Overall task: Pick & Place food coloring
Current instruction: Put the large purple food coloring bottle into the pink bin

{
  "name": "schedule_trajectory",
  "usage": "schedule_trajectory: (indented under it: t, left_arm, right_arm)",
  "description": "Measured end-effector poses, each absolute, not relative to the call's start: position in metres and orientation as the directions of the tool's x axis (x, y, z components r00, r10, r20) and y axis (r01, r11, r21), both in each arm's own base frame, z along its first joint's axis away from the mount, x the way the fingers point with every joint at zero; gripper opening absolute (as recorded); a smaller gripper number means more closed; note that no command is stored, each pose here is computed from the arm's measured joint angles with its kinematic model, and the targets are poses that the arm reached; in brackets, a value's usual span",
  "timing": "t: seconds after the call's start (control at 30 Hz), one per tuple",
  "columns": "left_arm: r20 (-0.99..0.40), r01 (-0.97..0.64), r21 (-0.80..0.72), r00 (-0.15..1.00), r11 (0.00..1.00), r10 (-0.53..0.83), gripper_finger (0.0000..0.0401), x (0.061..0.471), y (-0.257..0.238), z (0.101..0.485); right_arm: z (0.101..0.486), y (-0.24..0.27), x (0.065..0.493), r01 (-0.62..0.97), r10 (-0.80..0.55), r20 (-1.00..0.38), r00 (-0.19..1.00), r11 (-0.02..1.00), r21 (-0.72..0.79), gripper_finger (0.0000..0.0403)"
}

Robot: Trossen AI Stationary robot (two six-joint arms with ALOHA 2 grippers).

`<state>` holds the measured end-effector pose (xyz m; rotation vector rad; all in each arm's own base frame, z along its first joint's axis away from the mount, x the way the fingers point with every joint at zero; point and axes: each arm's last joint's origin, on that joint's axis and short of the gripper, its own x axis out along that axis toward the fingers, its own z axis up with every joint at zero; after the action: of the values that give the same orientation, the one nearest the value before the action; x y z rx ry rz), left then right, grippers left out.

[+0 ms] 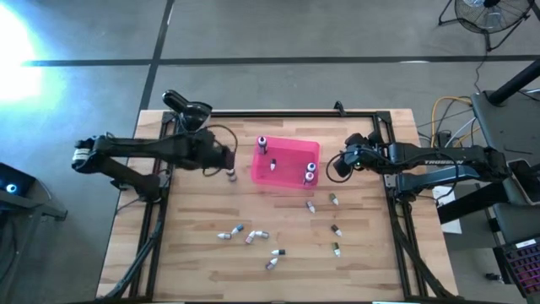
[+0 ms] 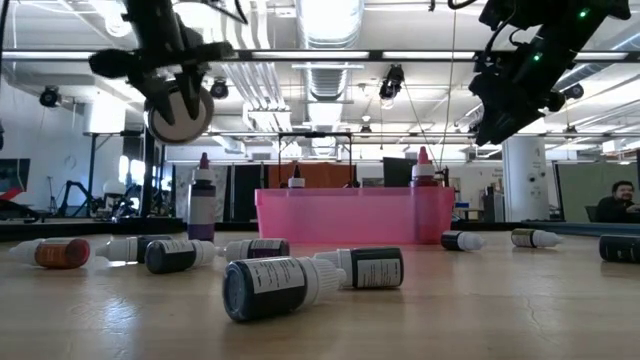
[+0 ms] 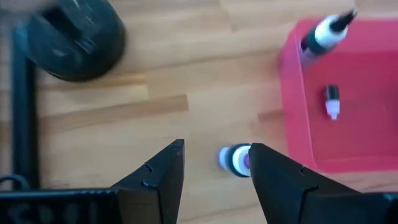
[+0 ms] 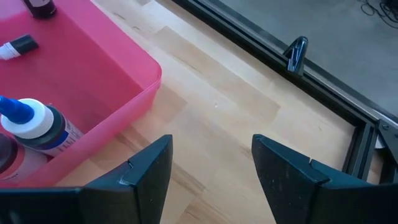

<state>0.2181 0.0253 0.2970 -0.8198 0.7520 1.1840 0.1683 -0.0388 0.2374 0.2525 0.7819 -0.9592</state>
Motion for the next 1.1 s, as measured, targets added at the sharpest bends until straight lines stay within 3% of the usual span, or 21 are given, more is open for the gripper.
schedule_trajectory:
  t: [0.37, 0.63, 1.1]
  left_arm:
    - [-0.933, -0.963, -0.057, 0.146, 0.265, 0.329, 0.0154, 0.247, 0.041, 0.257]
    - [-0.919, -0.951, -0.104, 0.203, 0.29, 0.338, 0.0154, 0.267, 0.044, 0.246]
    - [-0.907, -0.963, -0.059, 0.162, 0.263, 0.388, 0.0154, 0.258, 0.046, 0.251]
  right_arm:
    - [0.237, -0.039, 0.168, 0.836, -0.637, -0.696, 0.331, 0.54, -0.097, 0.0214]
    - [0.236, -0.039, 0.168, 0.836, -0.637, -0.698, 0.328, 0.539, -0.099, 0.0214]
    - [0.232, -0.038, 0.167, 0.834, -0.635, -0.704, 0.318, 0.541, -0.112, 0.0214]
